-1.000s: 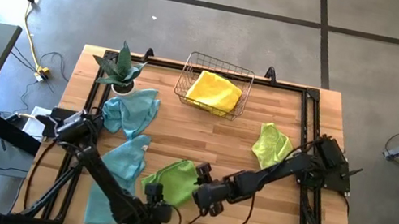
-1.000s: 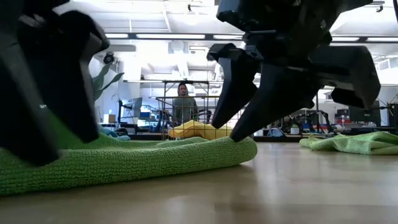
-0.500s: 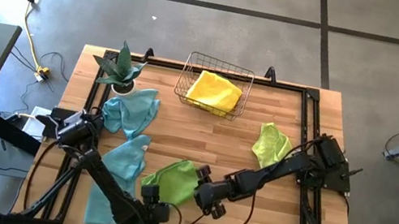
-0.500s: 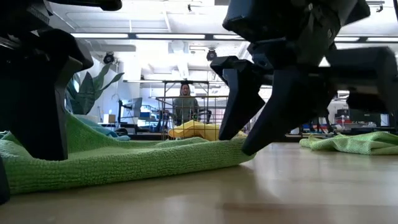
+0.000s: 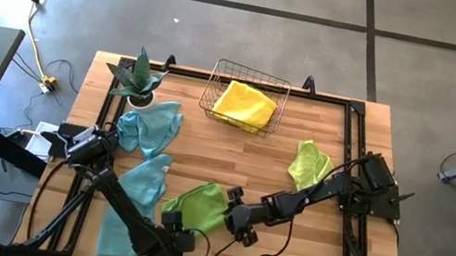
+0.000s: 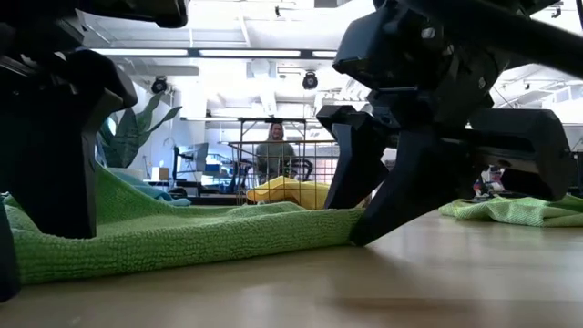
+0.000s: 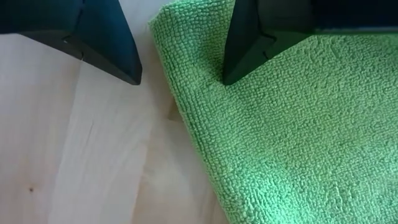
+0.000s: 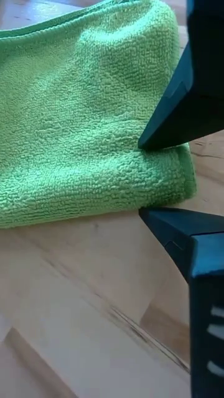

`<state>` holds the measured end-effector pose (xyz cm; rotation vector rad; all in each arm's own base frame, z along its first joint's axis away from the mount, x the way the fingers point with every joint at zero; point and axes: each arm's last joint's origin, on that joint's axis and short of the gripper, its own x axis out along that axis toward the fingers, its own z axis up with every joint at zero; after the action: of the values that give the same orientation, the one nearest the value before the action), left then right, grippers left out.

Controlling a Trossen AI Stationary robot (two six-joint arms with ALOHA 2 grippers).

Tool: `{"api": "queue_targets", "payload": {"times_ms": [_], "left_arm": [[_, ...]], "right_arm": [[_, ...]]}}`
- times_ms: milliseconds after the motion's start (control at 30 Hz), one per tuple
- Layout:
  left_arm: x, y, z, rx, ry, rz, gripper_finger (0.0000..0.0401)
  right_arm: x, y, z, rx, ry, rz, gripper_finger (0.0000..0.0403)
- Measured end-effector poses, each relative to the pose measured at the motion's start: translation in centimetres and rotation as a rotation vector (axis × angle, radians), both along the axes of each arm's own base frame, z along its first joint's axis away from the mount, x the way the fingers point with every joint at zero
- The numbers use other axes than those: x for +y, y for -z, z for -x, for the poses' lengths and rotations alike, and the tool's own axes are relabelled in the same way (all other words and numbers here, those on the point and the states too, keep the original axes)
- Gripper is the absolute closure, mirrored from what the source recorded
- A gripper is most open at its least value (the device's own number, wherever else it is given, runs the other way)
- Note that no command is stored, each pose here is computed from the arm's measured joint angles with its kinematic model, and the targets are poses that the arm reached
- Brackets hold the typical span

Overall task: Fold microfiber towels
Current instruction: Put the green microfiber towel into the wire basket

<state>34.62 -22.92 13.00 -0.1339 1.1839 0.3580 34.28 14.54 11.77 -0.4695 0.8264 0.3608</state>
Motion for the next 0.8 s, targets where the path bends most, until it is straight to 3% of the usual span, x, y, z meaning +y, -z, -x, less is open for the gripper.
{"api": "queue_targets", "payload": {"times_ms": [433, 567, 733, 800], "left_arm": [[0.5, 0.1, -0.3, -0.006, -0.029, -0.001, 0.0225], [0.6, 0.2, -0.2, 0.008, -0.047, 0.001, 0.0272], [0.8, 0.2, 0.1, 0.033, -0.061, -0.017, 0.0359], [0.8, 0.2, 0.1, 0.04, -0.049, -0.023, 0.0388]], "right_arm": [[-0.2, 1.9, -0.7, -0.003, 0.042, 0.007, 0.0256], [-0.2, 2.1, -0.6, 0.012, 0.043, 0.013, 0.0299], [0.4, 2.2, -0.2, 0.024, 0.036, 0.014, 0.0384], [0.6, 2.2, -0.1, 0.02, 0.036, 0.022, 0.0395]]}}
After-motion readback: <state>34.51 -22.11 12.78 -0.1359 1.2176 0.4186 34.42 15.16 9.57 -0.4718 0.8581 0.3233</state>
